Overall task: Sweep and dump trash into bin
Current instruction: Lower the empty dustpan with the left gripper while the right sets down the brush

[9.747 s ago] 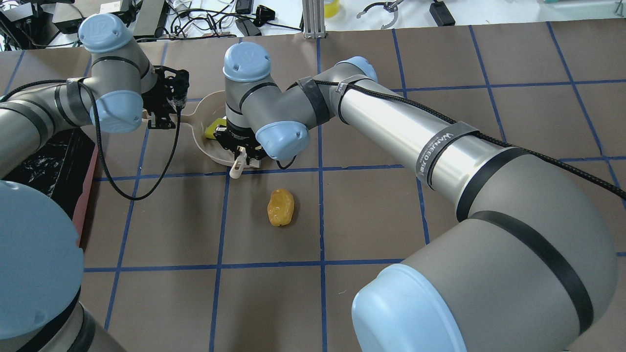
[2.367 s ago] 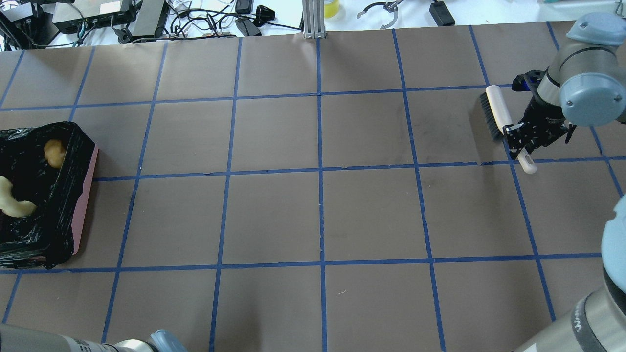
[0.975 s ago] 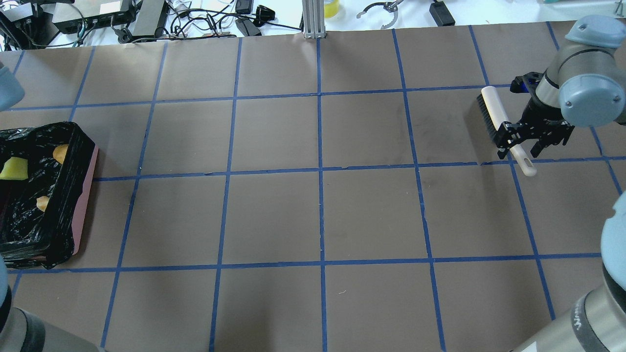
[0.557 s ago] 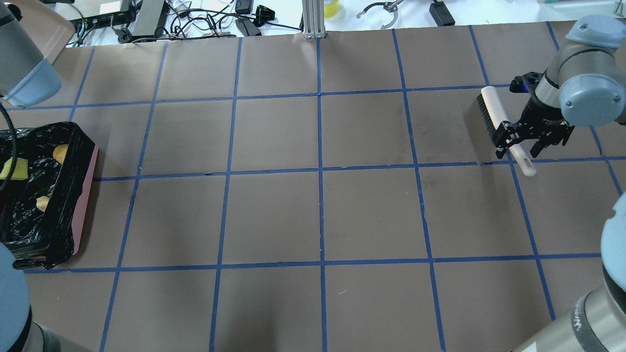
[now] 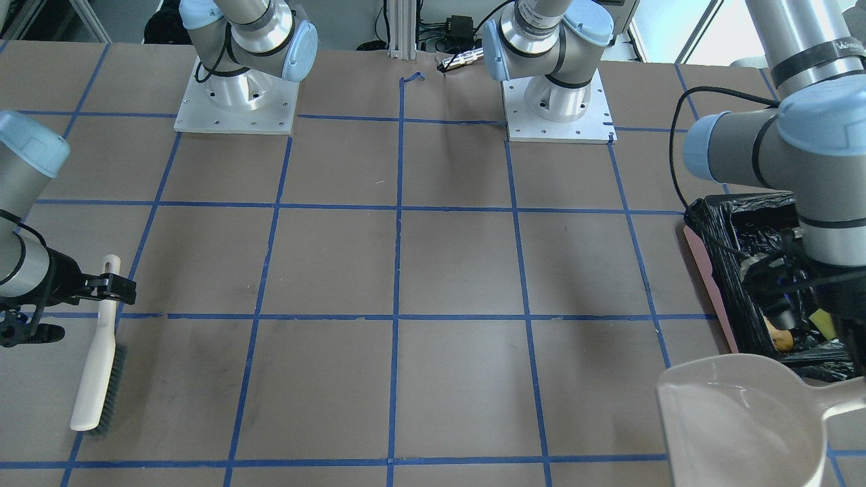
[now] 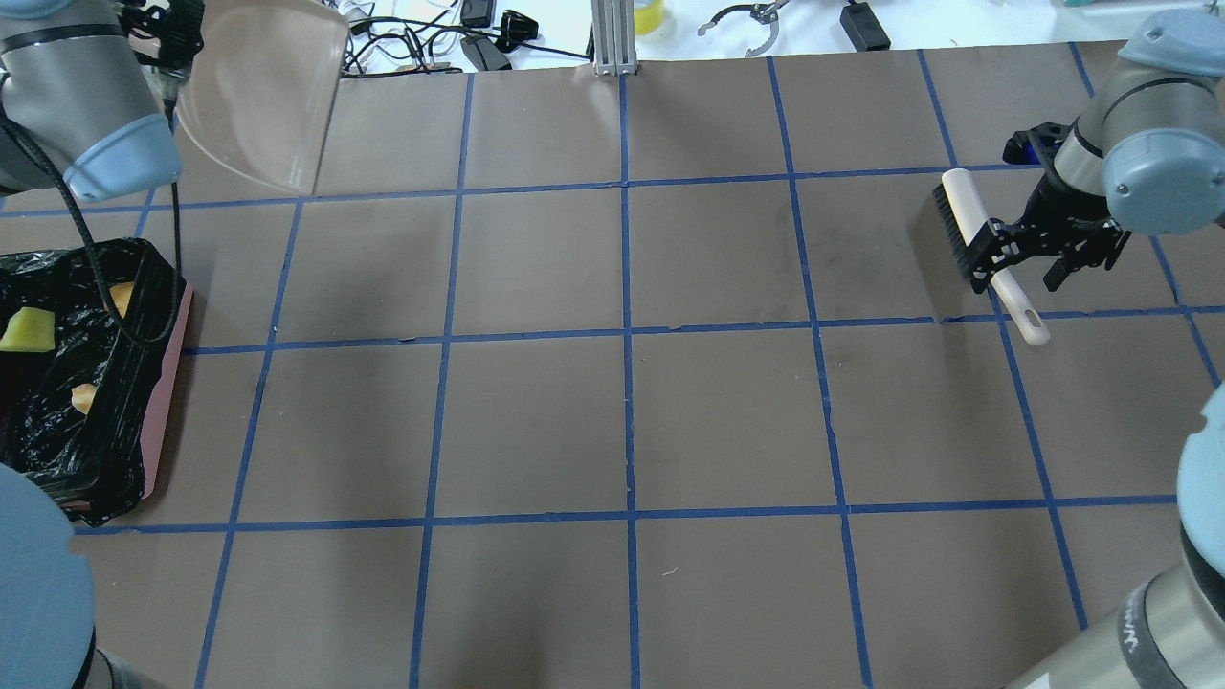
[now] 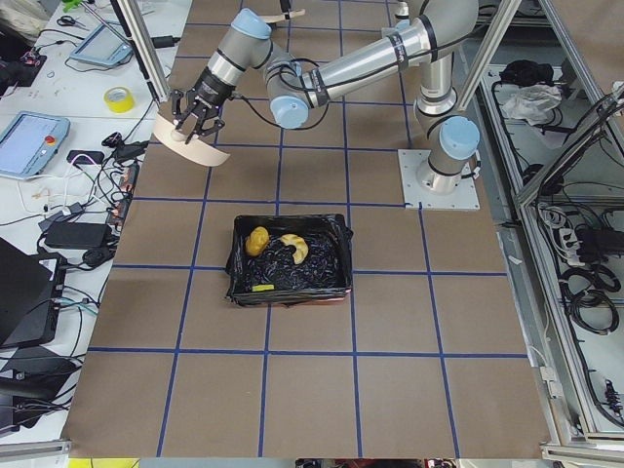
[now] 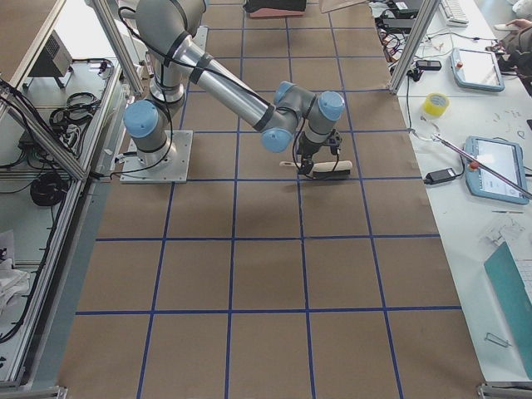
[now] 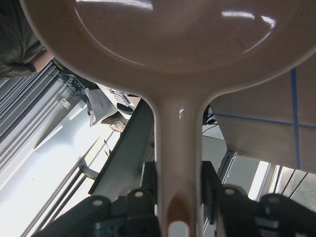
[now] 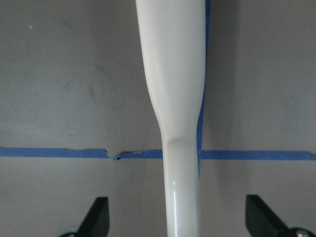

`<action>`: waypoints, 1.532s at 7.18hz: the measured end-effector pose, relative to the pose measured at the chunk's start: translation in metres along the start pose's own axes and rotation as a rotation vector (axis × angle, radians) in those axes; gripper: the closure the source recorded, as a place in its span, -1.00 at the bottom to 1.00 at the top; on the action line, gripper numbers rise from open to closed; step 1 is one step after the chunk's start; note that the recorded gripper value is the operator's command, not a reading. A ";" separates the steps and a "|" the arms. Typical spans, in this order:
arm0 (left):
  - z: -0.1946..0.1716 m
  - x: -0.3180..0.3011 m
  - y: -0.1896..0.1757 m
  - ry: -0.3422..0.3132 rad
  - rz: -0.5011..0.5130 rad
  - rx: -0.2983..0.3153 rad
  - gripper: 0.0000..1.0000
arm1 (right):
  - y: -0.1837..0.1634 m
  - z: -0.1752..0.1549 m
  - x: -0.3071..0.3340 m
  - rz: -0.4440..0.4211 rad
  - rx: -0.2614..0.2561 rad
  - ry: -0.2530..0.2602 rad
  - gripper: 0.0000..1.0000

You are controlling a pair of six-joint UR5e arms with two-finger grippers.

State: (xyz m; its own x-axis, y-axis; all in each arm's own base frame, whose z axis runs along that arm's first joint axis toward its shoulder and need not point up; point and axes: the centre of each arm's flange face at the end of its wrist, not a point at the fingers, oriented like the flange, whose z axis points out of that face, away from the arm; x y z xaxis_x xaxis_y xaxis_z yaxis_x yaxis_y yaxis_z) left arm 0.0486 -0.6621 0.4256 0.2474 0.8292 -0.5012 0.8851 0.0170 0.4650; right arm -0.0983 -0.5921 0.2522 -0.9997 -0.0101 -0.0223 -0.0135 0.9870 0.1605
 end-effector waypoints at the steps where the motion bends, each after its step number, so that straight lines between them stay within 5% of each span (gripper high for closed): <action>1: 0.015 0.005 -0.020 0.092 -0.104 0.129 1.00 | -0.003 -0.027 -0.002 -0.001 0.016 0.007 -1.00; 3: 0.046 0.018 -0.058 0.277 -0.216 0.363 1.00 | -0.007 -0.087 -0.042 -0.029 0.030 0.028 -1.00; 4: 0.060 0.026 -0.071 0.340 -0.195 0.426 1.00 | -0.003 -0.115 -0.082 -0.046 0.037 0.040 -1.00; 9: 0.123 0.059 -0.108 0.495 -0.135 0.507 1.00 | 0.076 -0.185 -0.254 -0.065 0.110 0.068 -1.00; 11: 0.129 0.065 -0.111 0.514 -0.122 0.498 1.00 | 0.106 -0.179 -0.268 -0.096 0.082 0.068 -1.00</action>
State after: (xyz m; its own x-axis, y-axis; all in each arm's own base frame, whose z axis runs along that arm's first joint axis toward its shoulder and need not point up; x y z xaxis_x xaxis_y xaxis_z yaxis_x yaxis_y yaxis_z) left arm 0.0172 -0.6822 0.2479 0.0278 0.9975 -0.0649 0.9993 -0.0292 -0.0215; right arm 0.1649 -0.5131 0.4518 -0.9930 -0.1134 0.0341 -0.1104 0.9907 0.0793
